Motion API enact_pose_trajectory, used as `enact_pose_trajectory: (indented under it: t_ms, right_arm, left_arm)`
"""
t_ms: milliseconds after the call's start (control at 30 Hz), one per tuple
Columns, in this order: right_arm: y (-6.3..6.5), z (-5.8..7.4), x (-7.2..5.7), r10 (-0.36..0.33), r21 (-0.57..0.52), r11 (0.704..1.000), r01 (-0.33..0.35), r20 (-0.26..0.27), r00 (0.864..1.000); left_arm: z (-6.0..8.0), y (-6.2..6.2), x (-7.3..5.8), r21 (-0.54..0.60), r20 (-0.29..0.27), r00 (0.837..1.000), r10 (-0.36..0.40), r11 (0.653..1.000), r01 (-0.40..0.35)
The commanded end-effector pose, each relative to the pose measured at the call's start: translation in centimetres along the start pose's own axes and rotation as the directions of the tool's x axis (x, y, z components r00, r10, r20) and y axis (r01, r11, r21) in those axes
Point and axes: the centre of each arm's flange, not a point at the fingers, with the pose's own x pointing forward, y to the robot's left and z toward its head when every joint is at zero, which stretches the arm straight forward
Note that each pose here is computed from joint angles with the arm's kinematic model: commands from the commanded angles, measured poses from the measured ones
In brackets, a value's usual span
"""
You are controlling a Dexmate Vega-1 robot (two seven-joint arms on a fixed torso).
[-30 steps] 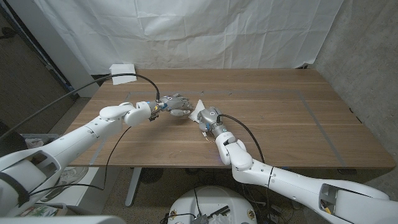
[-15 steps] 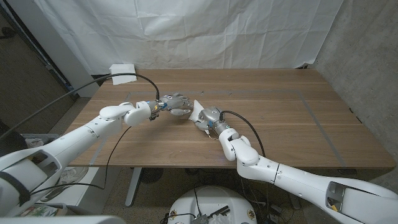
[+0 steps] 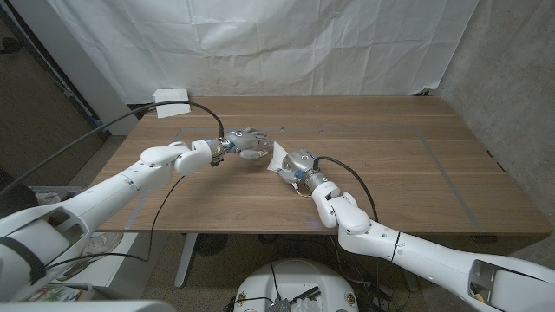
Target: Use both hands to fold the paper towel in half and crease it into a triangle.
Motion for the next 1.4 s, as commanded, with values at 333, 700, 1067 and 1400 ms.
enact_pose_trajectory:
  t_ms: [333, 700, 1067, 1400]
  right_arm:
    - [-2.0, -0.3, -2.1, -0.153, 0.037, 0.988, 0.153, 0.004, 0.988]
    - [-0.4, -0.3, -1.5, -0.056, 0.014, 0.998, 0.055, 0.027, 0.998]
    - [1.8, -1.2, -1.3, 0.031, -0.017, 0.999, -0.031, -0.002, 1.000]
    - [1.0, -1.6, -1.3, -0.005, -0.012, 1.000, 0.005, -0.013, 1.000]
  left_arm:
    - [0.2, 0.2, 0.9, 0.014, 0.006, 1.000, -0.015, 1.000, 0.014]
    - [0.2, 0.4, 1.0, 0.012, 0.008, 1.000, -0.015, 1.000, 0.015]
    - [0.1, 0.4, 0.8, 0.011, 0.014, 1.000, -0.015, 1.000, 0.015]
    - [0.2, 0.5, 0.8, 0.017, 0.018, 1.000, -0.013, 1.000, 0.013]
